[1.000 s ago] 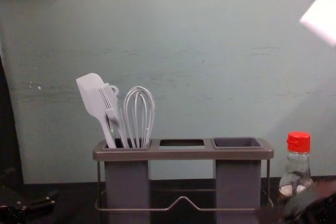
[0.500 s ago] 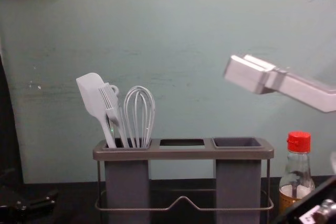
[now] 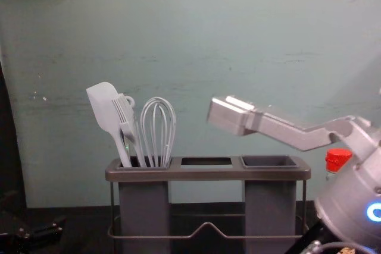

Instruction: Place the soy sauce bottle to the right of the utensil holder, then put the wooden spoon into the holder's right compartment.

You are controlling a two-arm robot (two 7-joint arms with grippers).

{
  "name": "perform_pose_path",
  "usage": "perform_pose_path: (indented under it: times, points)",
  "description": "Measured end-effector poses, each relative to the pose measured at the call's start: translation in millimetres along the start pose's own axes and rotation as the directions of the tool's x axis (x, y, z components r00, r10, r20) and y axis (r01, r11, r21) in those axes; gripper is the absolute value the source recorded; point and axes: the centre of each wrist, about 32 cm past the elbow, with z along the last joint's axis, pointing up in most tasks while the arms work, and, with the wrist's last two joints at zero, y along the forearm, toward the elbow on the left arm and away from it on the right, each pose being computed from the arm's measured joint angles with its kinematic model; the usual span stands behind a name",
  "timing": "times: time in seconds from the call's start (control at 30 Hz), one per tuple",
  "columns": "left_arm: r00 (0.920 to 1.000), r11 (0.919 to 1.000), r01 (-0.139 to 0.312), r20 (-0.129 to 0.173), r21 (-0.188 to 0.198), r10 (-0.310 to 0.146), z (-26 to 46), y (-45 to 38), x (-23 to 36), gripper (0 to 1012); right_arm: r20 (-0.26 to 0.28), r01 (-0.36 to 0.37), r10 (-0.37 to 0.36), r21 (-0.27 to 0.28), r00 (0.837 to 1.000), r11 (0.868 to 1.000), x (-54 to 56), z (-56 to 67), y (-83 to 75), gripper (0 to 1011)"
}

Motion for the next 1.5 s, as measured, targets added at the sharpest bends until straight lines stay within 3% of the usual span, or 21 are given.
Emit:
perform_pose_path:
  times: [0.47,1.5]
  points:
    - [1.0,1.0,0.0,0.0,0.0,0.0,0.0,0.0,0.0,1011,-0.005,0.002,-0.002,-0.03,1.0,1.0,0.0,3.9,19.9,1003]
    - [1.0,1.0,0.0,0.0,0.0,0.0,0.0,0.0,0.0,1011,-0.001,0.006,-0.006,-0.041,1.0,0.999,2.3,4.6,36.8,1002]
